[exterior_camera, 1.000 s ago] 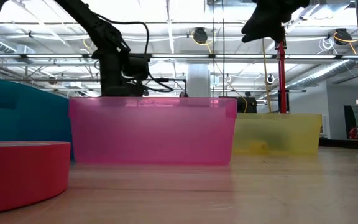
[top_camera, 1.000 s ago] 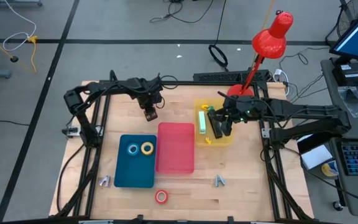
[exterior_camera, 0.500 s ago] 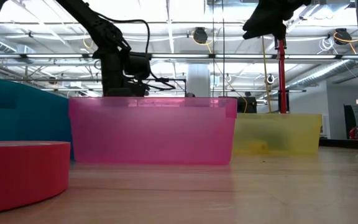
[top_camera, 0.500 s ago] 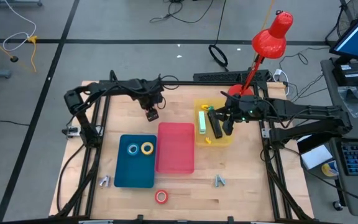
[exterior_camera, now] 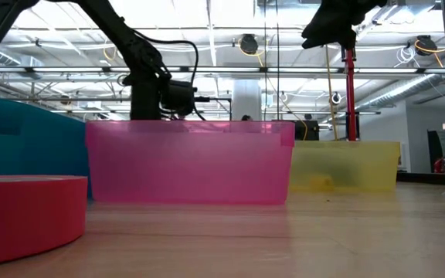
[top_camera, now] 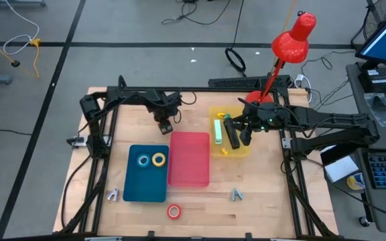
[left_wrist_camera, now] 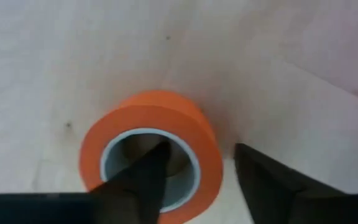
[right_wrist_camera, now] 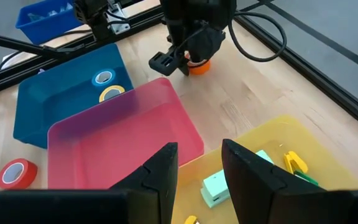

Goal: Pick and place Stapler, Stapler remover, tape
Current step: Put the orange tape into the blue bin

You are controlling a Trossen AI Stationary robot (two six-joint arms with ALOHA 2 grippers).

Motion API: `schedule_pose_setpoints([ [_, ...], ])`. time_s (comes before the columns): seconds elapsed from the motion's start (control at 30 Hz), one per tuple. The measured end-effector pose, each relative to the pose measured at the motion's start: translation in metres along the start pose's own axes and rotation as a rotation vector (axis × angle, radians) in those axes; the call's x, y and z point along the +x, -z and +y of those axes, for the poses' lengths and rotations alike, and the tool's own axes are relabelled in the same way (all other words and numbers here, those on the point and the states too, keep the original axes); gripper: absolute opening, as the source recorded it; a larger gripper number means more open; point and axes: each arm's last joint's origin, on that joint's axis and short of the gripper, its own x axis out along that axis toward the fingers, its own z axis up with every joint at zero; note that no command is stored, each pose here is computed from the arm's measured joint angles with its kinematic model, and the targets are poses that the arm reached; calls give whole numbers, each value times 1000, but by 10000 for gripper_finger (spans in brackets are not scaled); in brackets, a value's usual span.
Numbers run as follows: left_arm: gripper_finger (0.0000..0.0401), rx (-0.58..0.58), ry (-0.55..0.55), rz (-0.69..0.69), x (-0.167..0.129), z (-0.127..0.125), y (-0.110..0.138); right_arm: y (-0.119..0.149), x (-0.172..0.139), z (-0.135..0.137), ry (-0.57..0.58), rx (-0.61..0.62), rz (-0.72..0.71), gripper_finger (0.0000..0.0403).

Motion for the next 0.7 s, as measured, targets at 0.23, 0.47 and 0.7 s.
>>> schedule_pose_setpoints([
  [0.23, 35, -2, -99, -29, -29, 4, 12, 0, 0, 0, -2, 0, -2, 116],
  [0.47, 35, -64, -112, -87, -106, -8, 61, -1, 0, 1, -7, 2, -14, 116],
  [0.7, 35, 87, 74, -199, -170, -58, 134, -4, 0, 2, -17, -1, -45, 116],
])
